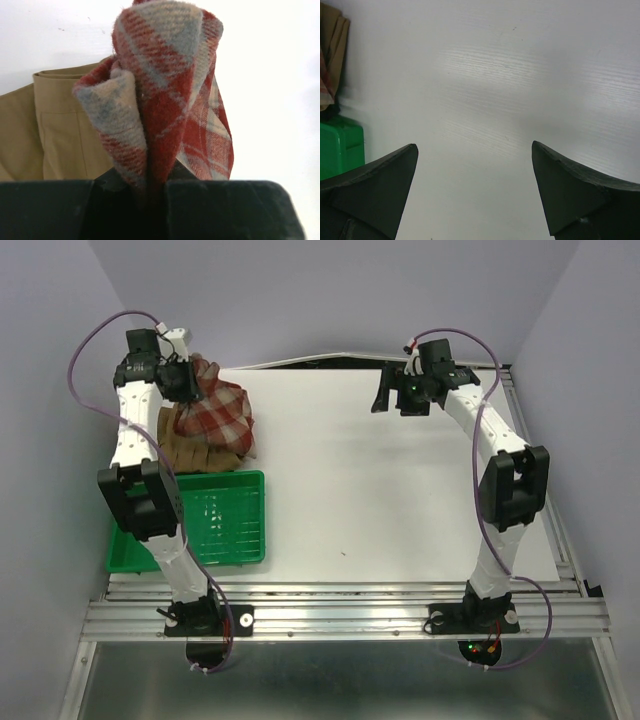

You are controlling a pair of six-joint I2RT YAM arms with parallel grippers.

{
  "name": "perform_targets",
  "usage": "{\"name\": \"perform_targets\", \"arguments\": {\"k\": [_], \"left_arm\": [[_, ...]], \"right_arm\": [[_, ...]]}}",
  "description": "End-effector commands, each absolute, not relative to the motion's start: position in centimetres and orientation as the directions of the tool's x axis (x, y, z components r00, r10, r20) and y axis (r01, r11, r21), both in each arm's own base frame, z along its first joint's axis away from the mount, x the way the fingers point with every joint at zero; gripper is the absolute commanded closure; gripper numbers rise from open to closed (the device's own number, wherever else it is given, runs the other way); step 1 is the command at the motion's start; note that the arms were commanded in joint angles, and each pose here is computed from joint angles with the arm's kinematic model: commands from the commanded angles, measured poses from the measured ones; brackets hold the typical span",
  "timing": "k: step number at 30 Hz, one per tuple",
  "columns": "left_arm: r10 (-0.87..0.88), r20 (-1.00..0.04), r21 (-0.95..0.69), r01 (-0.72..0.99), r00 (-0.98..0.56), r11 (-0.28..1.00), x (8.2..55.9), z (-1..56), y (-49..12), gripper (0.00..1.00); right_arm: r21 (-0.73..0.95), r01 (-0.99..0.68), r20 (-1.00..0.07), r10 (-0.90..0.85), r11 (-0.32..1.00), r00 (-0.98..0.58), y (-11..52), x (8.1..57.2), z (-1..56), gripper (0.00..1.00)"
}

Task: Fold and stack the skirts
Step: Neatly place the folded skirt to the corner

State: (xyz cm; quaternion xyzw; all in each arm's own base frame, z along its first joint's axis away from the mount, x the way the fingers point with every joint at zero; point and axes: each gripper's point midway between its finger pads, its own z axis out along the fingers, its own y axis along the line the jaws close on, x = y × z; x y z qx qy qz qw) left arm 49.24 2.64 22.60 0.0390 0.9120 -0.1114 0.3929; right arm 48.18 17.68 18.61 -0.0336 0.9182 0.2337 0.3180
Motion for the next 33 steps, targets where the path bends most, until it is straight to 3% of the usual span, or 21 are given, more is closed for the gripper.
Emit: {"name": "perform_targets", "arguments": {"k": [1, 7, 21, 29, 33], "left_arm": [[-0.013, -0.834, -0.156, 0.213, -0.552, 0.965, 48.7, 29.7, 4.4, 1.00], [-0.026, -0.821, -0.172, 0.204, -0.570, 0.964, 48.4, 29.2, 6.7, 1.00], [0.004, -0.709, -0.113, 0.119, -0.705, 0.986, 50.5, 16.9, 10.7, 0.90], [0.077, -0.723, 0.008, 0.103, -0.686, 0.995, 52.7, 17.3, 13.9, 0.89], [0.113, -0.723, 0.040, 0.121, -0.682, 0.992, 52.6, 17.4, 14.1, 0.82]], "right_arm": [[0.399, -0.235, -0.627, 0.077, 0.886, -0.775, 17.6, 48.8, 19.3, 0.00], [0.413, -0.228, -0.611, 0.083, 0.882, -0.787, 17.9, 48.9, 18.9, 0.00], [0.419, -0.227, -0.587, 0.072, 0.879, -0.806, 18.0, 48.6, 17.8, 0.00], [0.418, -0.229, -0.576, 0.062, 0.879, -0.815, 17.9, 48.1, 17.4, 0.00], [0.419, -0.229, -0.576, 0.062, 0.878, -0.815, 18.0, 48.0, 17.5, 0.00]]}}
